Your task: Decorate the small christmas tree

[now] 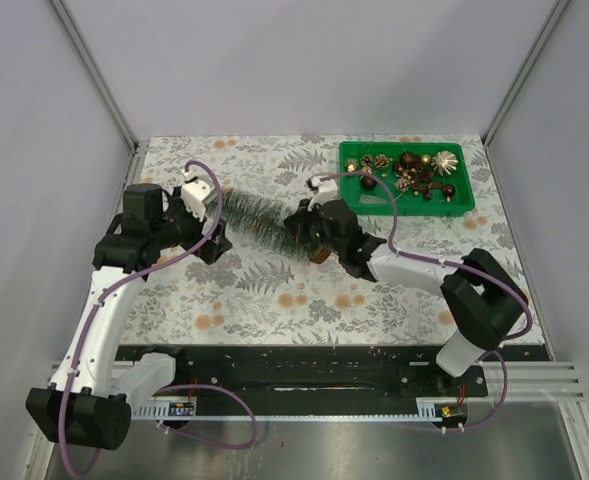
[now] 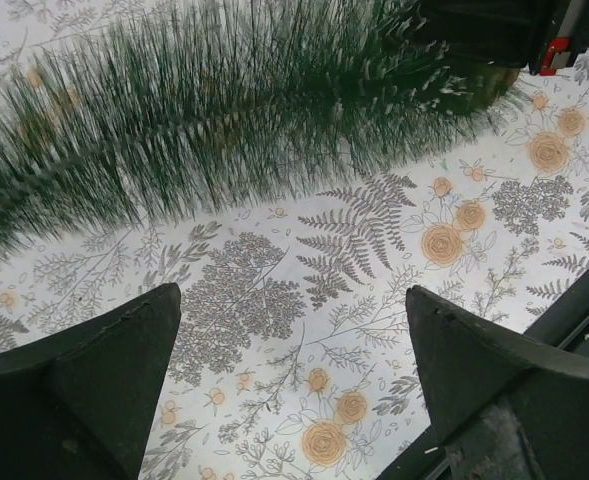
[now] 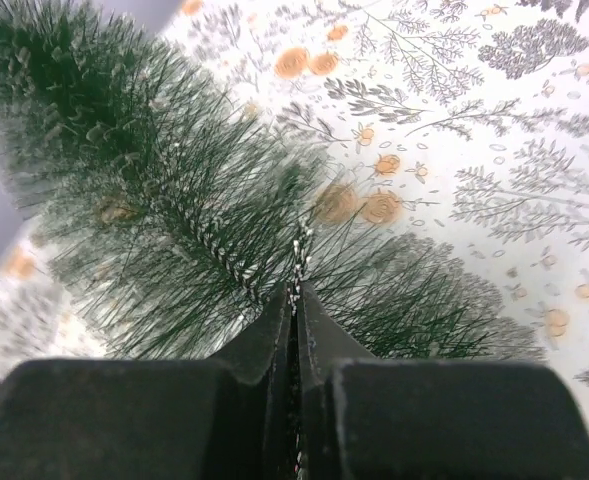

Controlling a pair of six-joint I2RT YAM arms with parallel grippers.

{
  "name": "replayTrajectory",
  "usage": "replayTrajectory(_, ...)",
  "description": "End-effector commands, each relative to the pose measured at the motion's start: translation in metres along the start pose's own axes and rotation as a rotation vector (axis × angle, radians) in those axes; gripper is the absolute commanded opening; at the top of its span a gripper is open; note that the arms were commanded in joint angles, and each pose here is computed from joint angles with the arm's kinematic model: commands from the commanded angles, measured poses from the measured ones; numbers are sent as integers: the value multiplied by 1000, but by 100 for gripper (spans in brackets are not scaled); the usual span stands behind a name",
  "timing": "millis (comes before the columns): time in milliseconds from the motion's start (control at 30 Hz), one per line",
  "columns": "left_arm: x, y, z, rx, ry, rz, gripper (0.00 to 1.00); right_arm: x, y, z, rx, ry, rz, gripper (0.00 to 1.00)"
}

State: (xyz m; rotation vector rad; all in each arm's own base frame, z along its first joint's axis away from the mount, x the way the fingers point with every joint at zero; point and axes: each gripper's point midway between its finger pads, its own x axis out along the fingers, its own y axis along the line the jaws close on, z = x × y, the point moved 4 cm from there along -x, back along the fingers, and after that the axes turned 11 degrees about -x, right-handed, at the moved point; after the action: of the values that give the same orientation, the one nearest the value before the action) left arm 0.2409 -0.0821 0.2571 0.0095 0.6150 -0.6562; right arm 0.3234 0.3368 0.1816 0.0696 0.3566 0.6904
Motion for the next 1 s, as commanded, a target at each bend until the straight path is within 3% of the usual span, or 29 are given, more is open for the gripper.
replayTrajectory(0, 1, -7, 7, -27, -58, -39, 99, -12, 0, 45, 339, -410, 60, 0)
replayTrajectory(200, 7, -9, 3, -87, -94, -46, 99, -30, -13, 20, 562, -646, 138, 0)
replayTrajectory(567, 34, 3, -4, -106, -96, -52, 99, -50, -25, -24, 582, -559, 82, 0)
replayTrajectory(767, 40, 2, -4, -148, -45, -88, 99, -62, -8, -22, 535, -477, 172, 41)
replayTrajectory(967, 32, 1, 1, -124, -57, -70, 99, -59, -8, -20, 309, -44, -20, 61)
